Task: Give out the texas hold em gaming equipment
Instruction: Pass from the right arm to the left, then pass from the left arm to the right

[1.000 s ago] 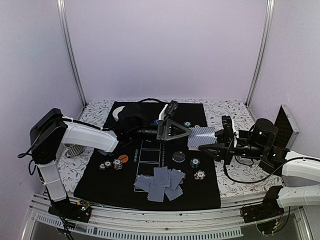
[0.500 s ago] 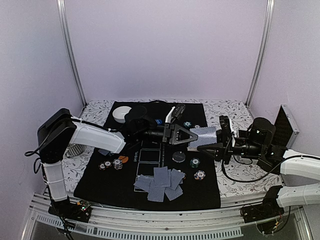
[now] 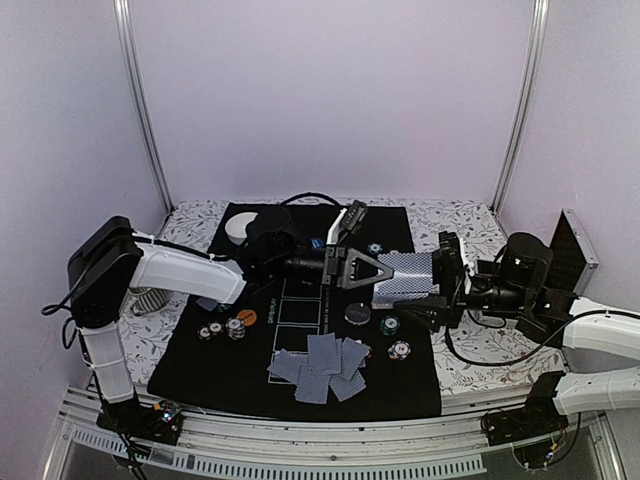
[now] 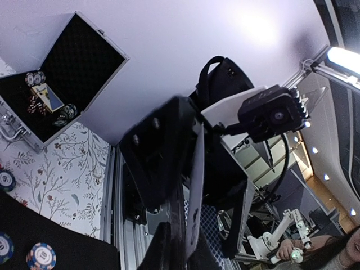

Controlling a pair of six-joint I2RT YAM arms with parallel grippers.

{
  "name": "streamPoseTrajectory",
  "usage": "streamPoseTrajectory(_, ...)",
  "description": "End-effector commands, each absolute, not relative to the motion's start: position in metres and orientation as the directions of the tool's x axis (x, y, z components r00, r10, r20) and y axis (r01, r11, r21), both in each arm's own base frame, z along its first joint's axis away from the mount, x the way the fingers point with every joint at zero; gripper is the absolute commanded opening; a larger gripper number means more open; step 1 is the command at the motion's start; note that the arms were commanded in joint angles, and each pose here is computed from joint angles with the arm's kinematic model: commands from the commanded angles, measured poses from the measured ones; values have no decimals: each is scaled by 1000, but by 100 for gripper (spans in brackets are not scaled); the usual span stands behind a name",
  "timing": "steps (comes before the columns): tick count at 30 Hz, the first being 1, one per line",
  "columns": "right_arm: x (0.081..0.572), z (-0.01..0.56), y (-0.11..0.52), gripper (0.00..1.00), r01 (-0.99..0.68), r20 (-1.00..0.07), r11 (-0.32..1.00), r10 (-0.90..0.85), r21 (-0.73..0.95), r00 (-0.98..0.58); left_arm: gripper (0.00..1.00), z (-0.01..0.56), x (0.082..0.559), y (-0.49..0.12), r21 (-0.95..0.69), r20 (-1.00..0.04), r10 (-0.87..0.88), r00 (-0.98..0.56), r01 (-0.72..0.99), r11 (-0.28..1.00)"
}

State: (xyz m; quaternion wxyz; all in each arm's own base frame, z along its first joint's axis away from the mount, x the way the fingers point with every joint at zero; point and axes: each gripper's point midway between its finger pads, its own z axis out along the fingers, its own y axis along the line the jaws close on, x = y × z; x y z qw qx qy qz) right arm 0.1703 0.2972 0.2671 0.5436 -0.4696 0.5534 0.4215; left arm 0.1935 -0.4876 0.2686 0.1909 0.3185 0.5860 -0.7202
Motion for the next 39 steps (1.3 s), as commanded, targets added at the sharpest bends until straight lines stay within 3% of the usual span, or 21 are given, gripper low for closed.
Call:
streamPoseTrajectory(1, 190, 293, 285, 99, -940, -995, 329, -74, -85, 63, 0, 263, 188, -481, -692, -721, 117, -682, 706, -150)
streamPoseTrajectory(7, 175, 297, 277, 99, -948, -993, 311, -74, 63, -90, 0, 269, 192, -473, -601, -799, 83, -596, 795, -83)
streamPoseTrajectory(13, 178, 287, 275, 99, -869, -921, 348, -38, 352, -388, 0, 271, 181, -470, -509, -860, 90, -502, 858, -73)
streamPoseTrajectory(16, 179, 269, 283, 90, -816, -855, 334, -53, 472, -516, 0, 277, 178, -468, -477, -879, 73, -472, 875, -83)
streamPoseTrajectory(20, 178, 257, 290, 81, -799, -825, 316, -78, 512, -560, 0, 283, 172, -466, -460, -888, 64, -456, 882, -102)
streamPoseTrajectory(27, 174, 257, 294, 48, -806, -824, 279, -82, 521, -561, 0, 282, 166, -464, -452, -892, 69, -446, 885, -114)
streamPoseTrajectory(32, 170, 250, 296, 10, -797, -803, 259, -113, 545, -586, 0, 284, 166, -466, -449, -894, 64, -444, 886, -119)
streamPoseTrajectory(34, 173, 249, 292, 3, -788, -797, 284, -113, 546, -594, 0, 283, 168, -466, -453, -891, 67, -448, 884, -112)
streamPoseTrajectory(35, 178, 246, 287, 2, -772, -788, 319, -109, 549, -606, 15, 282, 170, -466, -459, -888, 72, -453, 883, -98)
streamPoseTrajectory(36, 183, 241, 281, 2, -748, -772, 360, -107, 558, -627, 46, 278, 174, -465, -468, -883, 81, -462, 882, -65)
streamPoseTrajectory(37, 190, 234, 273, 2, -716, -750, 405, -102, 569, -654, 65, 275, 179, -464, -468, -881, 85, -465, 883, -25)
streamPoseTrajectory(39, 204, 212, 247, 2, -606, -671, 509, -73, 611, -738, 80, 266, 196, -456, -469, -874, 92, -477, 878, 94)
